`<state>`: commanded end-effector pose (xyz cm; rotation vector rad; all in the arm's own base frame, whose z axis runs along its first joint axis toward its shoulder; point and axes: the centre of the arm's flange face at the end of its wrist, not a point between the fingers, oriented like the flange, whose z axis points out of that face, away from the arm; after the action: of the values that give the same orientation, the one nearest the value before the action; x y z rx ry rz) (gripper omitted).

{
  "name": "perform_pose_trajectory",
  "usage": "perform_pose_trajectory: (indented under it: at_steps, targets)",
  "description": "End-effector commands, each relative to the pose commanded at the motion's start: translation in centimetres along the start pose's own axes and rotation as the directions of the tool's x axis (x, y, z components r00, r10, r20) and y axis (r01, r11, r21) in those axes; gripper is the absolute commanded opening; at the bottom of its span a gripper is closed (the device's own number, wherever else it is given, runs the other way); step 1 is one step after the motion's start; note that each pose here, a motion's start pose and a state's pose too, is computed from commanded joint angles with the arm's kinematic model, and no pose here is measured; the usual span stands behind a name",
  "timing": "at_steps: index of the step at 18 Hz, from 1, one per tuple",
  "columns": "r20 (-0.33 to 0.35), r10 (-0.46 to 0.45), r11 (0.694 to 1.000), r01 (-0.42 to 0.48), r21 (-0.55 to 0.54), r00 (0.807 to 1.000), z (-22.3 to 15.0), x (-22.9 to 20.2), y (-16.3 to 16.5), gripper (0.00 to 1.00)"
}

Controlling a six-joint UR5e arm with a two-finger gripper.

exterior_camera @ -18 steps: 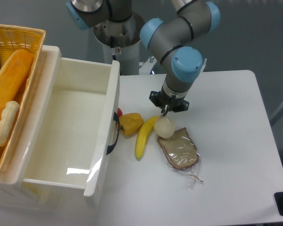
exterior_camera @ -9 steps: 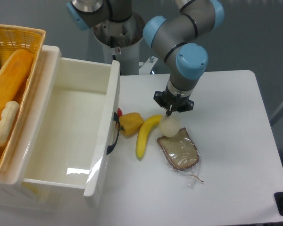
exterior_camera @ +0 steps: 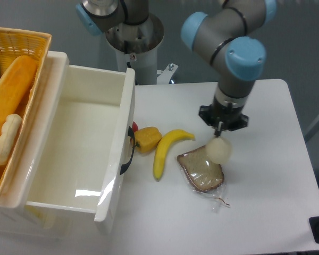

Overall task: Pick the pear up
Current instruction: 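Lift the pear and carry it away from the bagged bread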

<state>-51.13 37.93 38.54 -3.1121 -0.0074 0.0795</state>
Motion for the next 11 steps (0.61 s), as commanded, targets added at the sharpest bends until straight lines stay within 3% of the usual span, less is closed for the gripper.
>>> perform_pose_trajectory:
  at_steps: [4, 11]
  targets:
    - [-0.007, 0.097, 0.995, -0.097, -0.004, 0.995, -2.0, -2.4, 0.5, 0.00]
    - [-0.033, 0.090, 0.996, -0.091, -0.008, 0.995, -2.6, -3.3, 0.8, 0.00]
